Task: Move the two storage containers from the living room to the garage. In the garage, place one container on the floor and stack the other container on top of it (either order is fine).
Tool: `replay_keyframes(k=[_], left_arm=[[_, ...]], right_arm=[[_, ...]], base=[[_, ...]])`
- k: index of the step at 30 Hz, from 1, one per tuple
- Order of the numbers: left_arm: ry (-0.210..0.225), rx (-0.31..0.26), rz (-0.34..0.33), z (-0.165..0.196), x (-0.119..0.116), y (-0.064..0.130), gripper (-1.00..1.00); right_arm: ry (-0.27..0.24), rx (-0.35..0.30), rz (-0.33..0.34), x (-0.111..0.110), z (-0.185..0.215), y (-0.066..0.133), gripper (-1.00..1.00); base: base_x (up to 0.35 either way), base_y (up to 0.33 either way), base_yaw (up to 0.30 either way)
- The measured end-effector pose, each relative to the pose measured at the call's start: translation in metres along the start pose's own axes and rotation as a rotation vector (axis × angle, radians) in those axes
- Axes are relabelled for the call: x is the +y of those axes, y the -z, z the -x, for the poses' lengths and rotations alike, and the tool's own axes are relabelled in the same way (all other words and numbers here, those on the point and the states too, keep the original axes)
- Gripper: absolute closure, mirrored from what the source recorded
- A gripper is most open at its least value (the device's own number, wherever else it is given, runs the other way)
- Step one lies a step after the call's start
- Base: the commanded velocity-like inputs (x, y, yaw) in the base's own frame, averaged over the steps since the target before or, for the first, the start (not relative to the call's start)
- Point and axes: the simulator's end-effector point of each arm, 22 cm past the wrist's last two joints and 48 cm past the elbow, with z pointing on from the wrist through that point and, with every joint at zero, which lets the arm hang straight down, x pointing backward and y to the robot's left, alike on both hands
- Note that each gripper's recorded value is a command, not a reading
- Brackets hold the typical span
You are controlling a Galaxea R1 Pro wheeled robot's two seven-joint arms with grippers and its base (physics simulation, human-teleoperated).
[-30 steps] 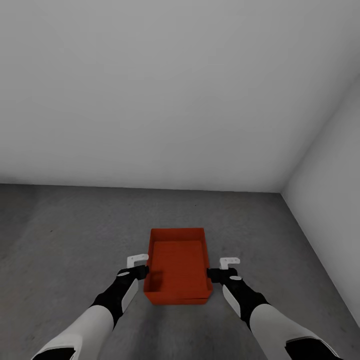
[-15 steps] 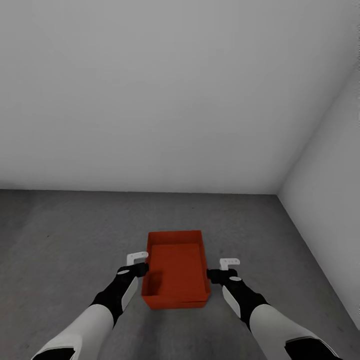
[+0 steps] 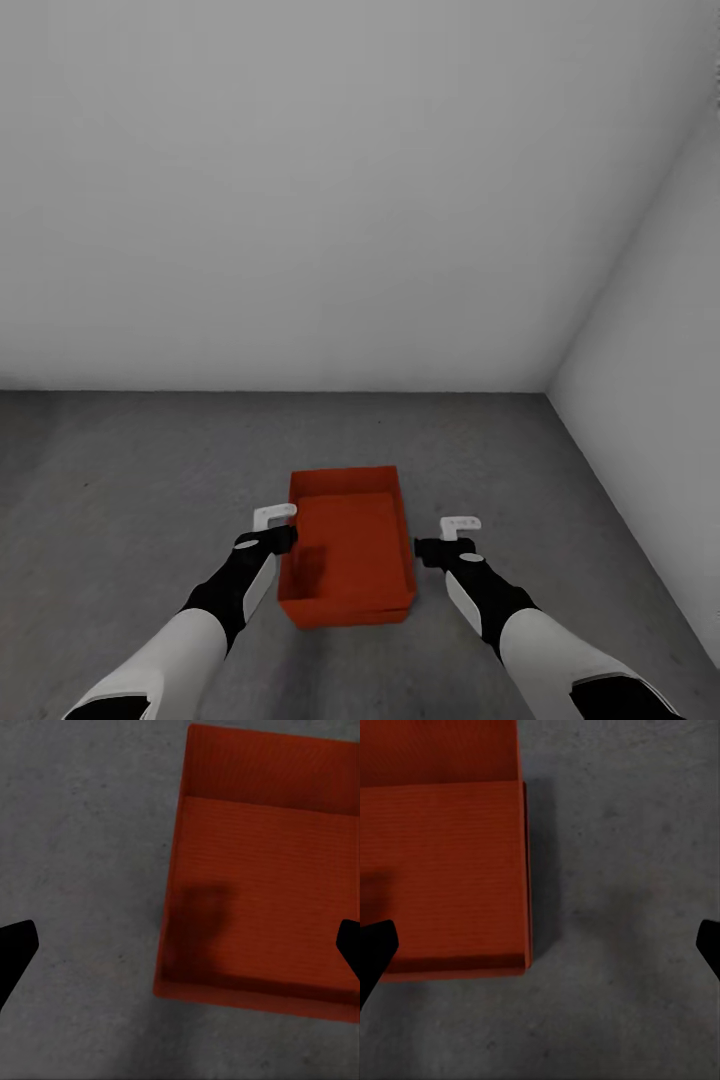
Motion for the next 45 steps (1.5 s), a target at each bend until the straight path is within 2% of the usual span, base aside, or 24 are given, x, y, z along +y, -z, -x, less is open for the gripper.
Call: replay_keyframes(k=[7, 11, 14, 17, 18, 19, 20, 23, 24, 28, 29, 31, 34, 36, 40, 42, 45], left_arm=[[-0.002, 0.001, -0.002, 0.0, 0.0, 0.002, -1.0], [-0.008, 0.023, 0.015, -0.01, 0.014, -0.001, -1.0], [-0.029, 0.082, 0.055, -0.038, 0.045, -0.006, -1.0], [-0.062, 0.204, 0.117, -0.094, 0.094, -0.007, -1.0], [-0.067, 0.22, 0.125, -0.102, 0.101, -0.006, -1.0], [-0.072, 0.254, 0.149, -0.121, 0.119, -0.004, -1.0], [-0.075, 0.264, 0.155, -0.127, 0.124, -0.003, -1.0], [-0.082, 0.305, 0.175, -0.153, 0.14, 0.003, -1.0], [-0.083, 0.31, 0.177, -0.156, 0.142, 0.004, -1.0], [-0.085, 0.325, 0.183, -0.167, 0.146, 0.007, -1.0], [-0.086, 0.326, 0.183, -0.167, 0.146, 0.007, -1.0], [-0.085, 0.328, 0.183, -0.169, 0.147, 0.007, -1.0], [-0.086, 0.34, 0.185, -0.178, 0.148, 0.01, -1.0], [-0.091, 0.378, 0.189, -0.207, 0.153, 0.019, -1.0], [-0.1, 0.435, 0.195, -0.26, 0.161, 0.038, -1.0], [-0.104, 0.445, 0.2, -0.283, 0.166, 0.048, -1.0], [-0.094, 0.454, 0.215, -0.325, 0.176, 0.069, -1.0]], right_arm=[[0.0, -0.008, -0.002, -0.002, 0.004, 0.002, -1.0], [0.0, -0.002, -0.006, -0.005, 0.001, 0.002, -1.0], [0.005, 0.033, -0.01, -0.007, -0.017, 0.002, -1.0], [0.014, 0.085, -0.02, -0.013, -0.041, 0.002, -1.0], [0.016, 0.094, -0.023, -0.015, -0.045, 0.002, -1.0], [0.022, 0.134, -0.043, -0.03, -0.064, 0.003, -1.0], [0.025, 0.153, -0.053, -0.038, -0.073, 0.004, -1.0], [0.034, 0.263, -0.109, -0.082, -0.125, 0.013, -1.0], [0.036, 0.273, -0.12, -0.089, -0.129, 0.014, -1.0], [0.039, 0.312, -0.192, -0.145, -0.147, 0.024, -1.0], [0.04, 0.32, -0.199, -0.151, -0.153, 0.026, -1.0], [0.044, 0.368, -0.216, -0.165, -0.189, 0.038, -1.0], [0.053, 0.437, -0.221, -0.169, -0.242, 0.058, -1.0], [0.059, 0.498, -0.219, -0.168, -0.289, 0.078, -1.0], [0.068, 0.537, -0.209, -0.163, -0.334, 0.1, -1.0], [0.073, 0.542, -0.205, -0.161, -0.356, 0.112, -1.0], [0.08, 0.566, -0.198, -0.158, -0.408, 0.146, -1.0]], base=[[0.0, 0.0, -0.012], [0.0, 0.0, -0.001], [0.0, 0.0, 0.0], [0.0, 0.0, 0.0], [0.0, 0.0, 0.0], [0.0, 0.0, 0.0], [0.0, 0.0, 0.0], [0.0, 0.0, 0.0], [0.0, 0.0, 0.0], [0.0, 0.0, 0.0], [0.0, 0.0, 0.0], [0.0, 0.0, 0.0], [0.0, 0.0, 0.0], [0.0, 0.0, 0.0], [0.0, 0.0, 0.0], [0.0, 0.0, 0.0], [0.0, 0.0, 0.0]])
